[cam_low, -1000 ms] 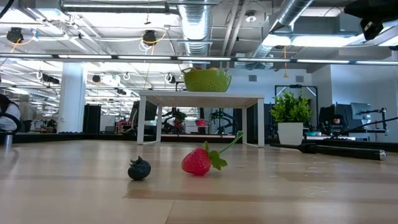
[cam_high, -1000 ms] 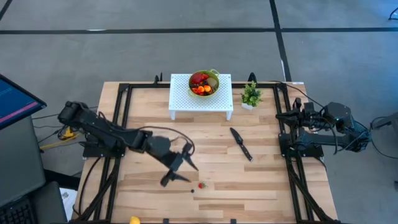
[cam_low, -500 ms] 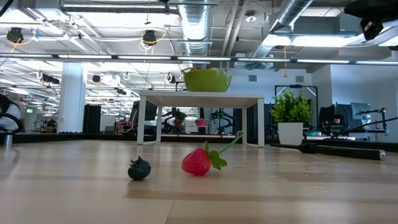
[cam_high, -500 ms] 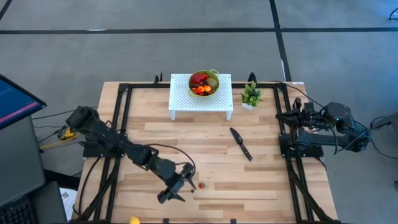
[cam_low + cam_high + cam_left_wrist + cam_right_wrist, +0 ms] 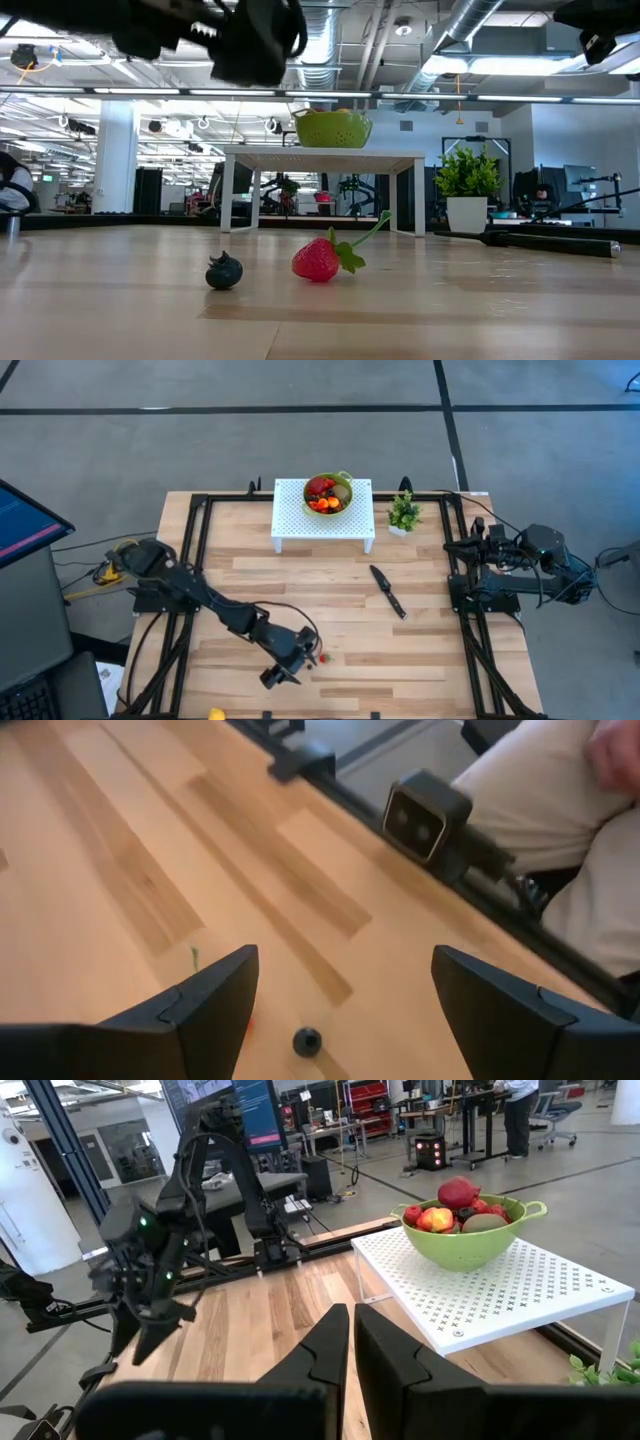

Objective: Pick & Place Fruit
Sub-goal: Put the black blueberry into the green strainer bowl

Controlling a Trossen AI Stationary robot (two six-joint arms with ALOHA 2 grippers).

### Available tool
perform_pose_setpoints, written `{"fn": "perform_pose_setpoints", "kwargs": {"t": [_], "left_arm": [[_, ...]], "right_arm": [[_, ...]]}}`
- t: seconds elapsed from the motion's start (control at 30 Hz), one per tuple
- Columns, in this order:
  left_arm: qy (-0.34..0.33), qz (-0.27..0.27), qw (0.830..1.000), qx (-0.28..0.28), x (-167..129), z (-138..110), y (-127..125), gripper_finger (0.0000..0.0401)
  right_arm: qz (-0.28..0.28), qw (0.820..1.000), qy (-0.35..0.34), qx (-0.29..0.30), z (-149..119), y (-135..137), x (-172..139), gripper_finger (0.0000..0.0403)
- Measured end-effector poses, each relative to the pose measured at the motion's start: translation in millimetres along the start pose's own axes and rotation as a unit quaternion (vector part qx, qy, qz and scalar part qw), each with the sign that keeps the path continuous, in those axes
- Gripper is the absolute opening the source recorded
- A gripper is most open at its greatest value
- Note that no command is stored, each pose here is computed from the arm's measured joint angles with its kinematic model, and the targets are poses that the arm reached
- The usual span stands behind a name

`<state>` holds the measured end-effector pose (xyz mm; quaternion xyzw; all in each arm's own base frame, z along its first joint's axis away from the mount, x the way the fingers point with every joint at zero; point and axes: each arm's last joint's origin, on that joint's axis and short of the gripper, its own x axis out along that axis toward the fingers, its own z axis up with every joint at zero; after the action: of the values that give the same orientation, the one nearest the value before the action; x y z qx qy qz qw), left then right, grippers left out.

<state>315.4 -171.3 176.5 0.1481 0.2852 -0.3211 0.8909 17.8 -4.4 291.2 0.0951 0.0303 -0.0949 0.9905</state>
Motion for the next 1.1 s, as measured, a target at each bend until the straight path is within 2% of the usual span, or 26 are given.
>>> {"fn": "perform_pose_setpoints", "kwargs": {"t": [0.33,0.83,0.93,1.1], "left_arm": [[0.048,-0.010,0.999,-0.007,24.7,-23.7,-1.3,0.0293],[0.068,-0.004,0.997,-0.027,43.8,-46.2,13.3,0.0292],[0.069,-0.014,0.997,-0.033,46.8,-50.0,14.2,0.0280],[0.064,-0.019,0.997,-0.035,46.5,-49.5,15.8,0.0237]], "right_arm": [[0.000,1.000,0.000,0.000,0.1,0.0,-0.1,0.0017],[0.000,1.000,0.000,0.000,0.1,0.0,-0.1,0.0017],[0.000,1.000,0.000,0.000,0.1,0.0,-0.1,0.0017],[0.000,1.000,0.000,0.000,0.0,0.0,0.0,0.0017]]}}
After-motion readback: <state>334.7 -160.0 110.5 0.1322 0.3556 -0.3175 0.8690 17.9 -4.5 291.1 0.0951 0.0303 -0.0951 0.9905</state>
